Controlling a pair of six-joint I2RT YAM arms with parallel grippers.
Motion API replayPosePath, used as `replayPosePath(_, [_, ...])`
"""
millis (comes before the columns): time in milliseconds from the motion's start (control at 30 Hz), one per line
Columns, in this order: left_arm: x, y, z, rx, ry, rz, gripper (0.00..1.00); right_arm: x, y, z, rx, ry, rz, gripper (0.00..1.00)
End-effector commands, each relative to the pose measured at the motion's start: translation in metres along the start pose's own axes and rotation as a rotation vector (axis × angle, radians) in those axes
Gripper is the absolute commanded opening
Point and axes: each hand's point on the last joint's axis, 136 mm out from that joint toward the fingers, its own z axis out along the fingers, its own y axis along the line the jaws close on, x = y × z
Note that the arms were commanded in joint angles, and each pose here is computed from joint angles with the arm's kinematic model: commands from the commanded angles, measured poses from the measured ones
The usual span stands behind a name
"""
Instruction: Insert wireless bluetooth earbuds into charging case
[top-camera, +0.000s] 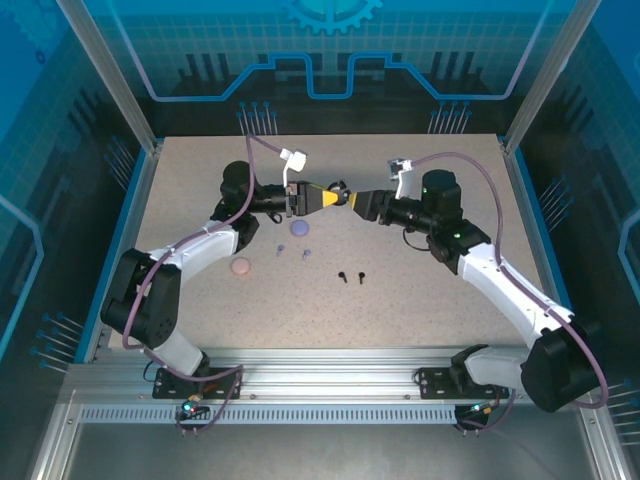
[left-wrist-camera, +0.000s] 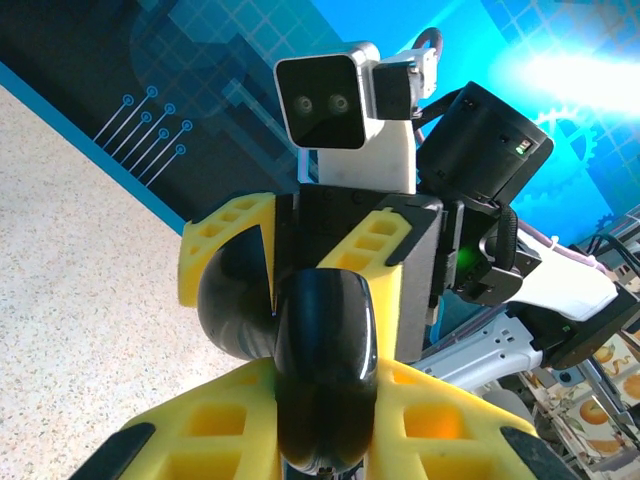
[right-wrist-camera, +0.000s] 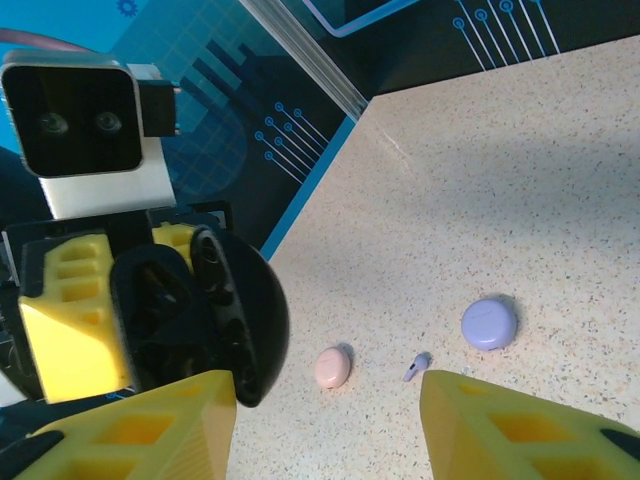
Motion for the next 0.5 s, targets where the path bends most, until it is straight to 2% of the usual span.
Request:
replayPosePath(0, [0.005,-0.004,0.000,0.028,0.013,0.013,0.00,-0.011,0.009,0.004,-0.020,-0.026,-0.013,0.51])
replayPosePath(267, [0.008,-0.005,0.001,0.034,0.019,0.010,0.00,-0.013,0.010,0.010,-0.021,-0.022,-0.006,0.48])
replayPosePath(467, [0.010,-0.006,0.004,0.042,0.026,0.009,0.00,-0.013,0.012,0.015,-0.026,-0.006,-0.003,0.40])
